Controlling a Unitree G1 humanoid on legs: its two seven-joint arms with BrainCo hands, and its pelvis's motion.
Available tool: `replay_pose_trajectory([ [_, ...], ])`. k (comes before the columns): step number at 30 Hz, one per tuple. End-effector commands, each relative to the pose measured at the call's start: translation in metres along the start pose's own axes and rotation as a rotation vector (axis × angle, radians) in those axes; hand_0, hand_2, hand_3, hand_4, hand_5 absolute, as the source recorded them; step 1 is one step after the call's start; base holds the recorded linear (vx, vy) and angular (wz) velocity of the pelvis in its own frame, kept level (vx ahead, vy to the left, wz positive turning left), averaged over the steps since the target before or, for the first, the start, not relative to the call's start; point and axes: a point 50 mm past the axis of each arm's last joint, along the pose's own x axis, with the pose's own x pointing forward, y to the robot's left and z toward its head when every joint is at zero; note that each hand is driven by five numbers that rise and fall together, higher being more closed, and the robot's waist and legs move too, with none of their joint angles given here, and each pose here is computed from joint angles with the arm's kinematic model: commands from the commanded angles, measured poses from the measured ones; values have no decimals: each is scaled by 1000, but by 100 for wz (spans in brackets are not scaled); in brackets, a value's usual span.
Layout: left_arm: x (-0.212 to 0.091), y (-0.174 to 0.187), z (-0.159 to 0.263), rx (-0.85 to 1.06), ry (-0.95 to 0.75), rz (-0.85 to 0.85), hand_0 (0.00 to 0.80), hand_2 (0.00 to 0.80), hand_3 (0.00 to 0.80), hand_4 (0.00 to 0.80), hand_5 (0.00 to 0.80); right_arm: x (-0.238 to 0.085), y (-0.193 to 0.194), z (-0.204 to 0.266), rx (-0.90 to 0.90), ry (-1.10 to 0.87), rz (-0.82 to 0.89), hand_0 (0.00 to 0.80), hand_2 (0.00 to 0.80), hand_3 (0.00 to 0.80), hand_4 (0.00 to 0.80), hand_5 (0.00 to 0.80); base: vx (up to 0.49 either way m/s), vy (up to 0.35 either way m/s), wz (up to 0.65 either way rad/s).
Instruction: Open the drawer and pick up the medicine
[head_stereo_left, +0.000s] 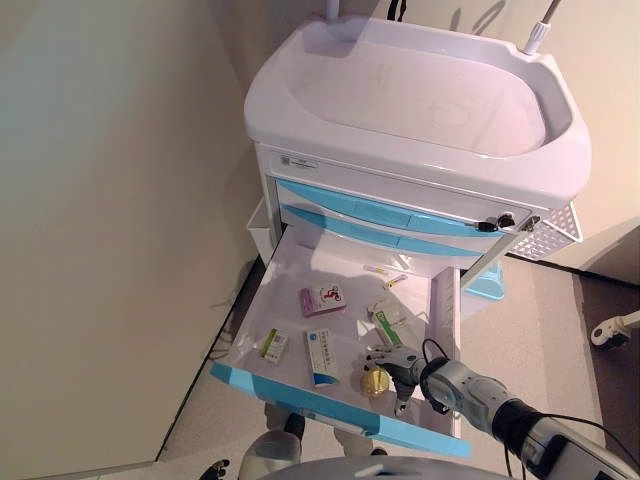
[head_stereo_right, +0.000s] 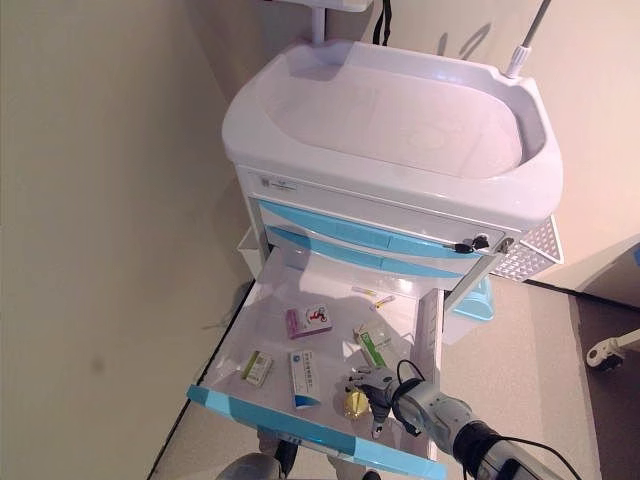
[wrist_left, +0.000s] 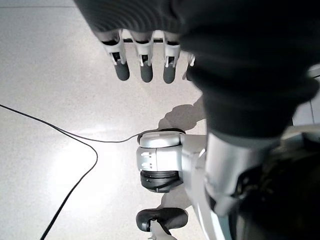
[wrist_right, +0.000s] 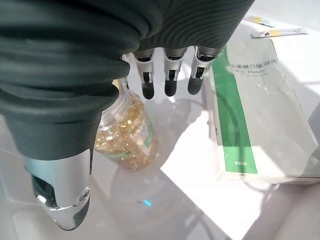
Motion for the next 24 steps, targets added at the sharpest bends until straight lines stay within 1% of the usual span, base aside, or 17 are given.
replay_pose_trajectory([
  [1,5,-2,14,6,-29,-2,0,0,0,0,0,5,-12,10,-67,-47,-39,0,0,0,0,0,0,0,0],
  [14,4,-3,12,4,-20,4,0,0,0,0,0,6,-14,9,-35,-18,-95,0,0,0,0,0,0,0,0],
  [24,4,-5,12,7,-19,0,0,0,0,0,0,9,-9,11,-41,-9,-86,0,0,0,0,0,0,0,0],
])
